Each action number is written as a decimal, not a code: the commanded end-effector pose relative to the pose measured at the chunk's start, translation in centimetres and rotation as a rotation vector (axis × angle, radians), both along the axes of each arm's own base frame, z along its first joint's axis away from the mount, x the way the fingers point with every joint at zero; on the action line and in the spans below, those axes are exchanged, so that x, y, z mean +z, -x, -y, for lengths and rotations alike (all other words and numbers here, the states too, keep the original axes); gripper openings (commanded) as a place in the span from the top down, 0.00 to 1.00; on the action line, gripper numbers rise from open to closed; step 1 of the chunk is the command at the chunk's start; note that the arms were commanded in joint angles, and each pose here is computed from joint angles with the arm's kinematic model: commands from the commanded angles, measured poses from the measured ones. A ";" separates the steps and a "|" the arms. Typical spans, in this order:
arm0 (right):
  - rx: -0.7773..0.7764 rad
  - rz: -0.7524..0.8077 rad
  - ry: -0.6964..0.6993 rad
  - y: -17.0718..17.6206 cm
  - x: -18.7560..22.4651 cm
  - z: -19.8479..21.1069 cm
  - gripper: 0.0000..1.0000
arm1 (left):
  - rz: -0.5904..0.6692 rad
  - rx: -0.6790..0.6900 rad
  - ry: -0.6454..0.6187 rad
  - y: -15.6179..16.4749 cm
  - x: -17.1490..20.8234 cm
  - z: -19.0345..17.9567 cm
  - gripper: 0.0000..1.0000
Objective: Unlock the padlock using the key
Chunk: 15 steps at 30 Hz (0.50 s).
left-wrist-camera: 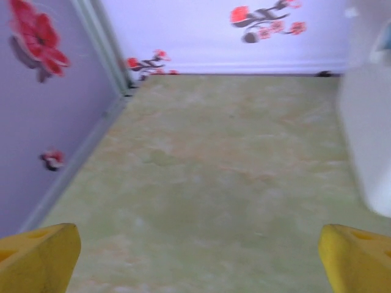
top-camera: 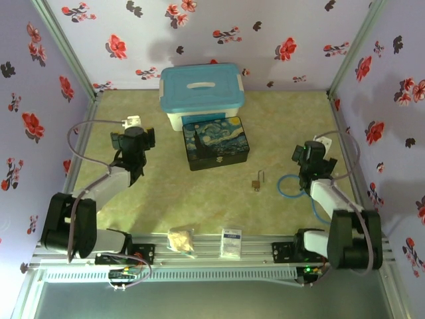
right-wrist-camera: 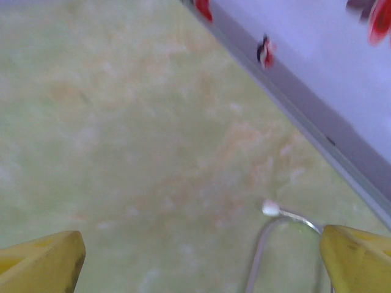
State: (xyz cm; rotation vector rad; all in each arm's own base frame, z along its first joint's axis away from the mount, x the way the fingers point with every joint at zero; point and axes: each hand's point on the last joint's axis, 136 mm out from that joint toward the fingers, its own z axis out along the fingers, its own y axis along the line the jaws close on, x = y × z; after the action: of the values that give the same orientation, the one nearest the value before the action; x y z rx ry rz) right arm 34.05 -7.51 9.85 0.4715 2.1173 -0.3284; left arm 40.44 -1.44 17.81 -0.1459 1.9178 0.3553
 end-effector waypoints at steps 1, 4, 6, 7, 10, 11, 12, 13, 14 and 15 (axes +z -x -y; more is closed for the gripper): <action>0.079 0.180 -0.038 -3.4 1.9 0.5 0.01 | 0.002 0.081 -0.057 0.2 -1.8 -4.4 0.00; 0.057 0.121 -0.066 -4.4 0.0 1.2 0.01 | -0.021 0.015 0.031 0.4 -6.7 -5.0 0.00; 0.052 0.117 -0.066 -4.2 -0.2 1.3 0.01 | -0.034 0.009 0.061 0.3 -7.3 -5.2 0.01; 0.046 0.132 -0.056 -4.1 0.1 1.4 0.01 | -0.012 0.032 0.070 0.4 -7.1 -5.6 0.01; 0.081 0.114 -0.064 -4.5 -0.1 0.8 0.01 | 0.031 0.008 0.070 1.0 -7.1 -5.2 0.00; 0.118 0.109 -0.067 -4.6 -0.1 0.1 0.01 | 0.036 -0.009 0.074 1.0 -7.1 -5.0 0.01; 0.150 0.126 -0.058 -4.4 0.1 -0.7 0.01 | 0.044 -0.014 0.076 1.1 -7.2 -4.9 0.00; 0.153 0.149 -0.056 -4.1 0.4 -0.9 0.01 | 0.047 -0.013 0.080 1.3 -7.5 -5.0 0.00; 0.141 0.172 -0.077 -3.8 0.5 -0.9 0.01 | 0.065 -0.022 0.075 1.3 -7.9 -4.9 0.00; 0.139 0.220 -0.118 -3.7 0.8 -1.1 0.01 | 0.066 -0.035 0.078 1.3 -7.9 -4.6 0.00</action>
State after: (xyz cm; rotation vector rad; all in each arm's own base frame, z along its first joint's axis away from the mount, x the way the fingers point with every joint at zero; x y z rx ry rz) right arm 37.46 -7.45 8.67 0.4207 2.0533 -0.1595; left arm 38.43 3.80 8.31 -0.1887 1.9722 0.3060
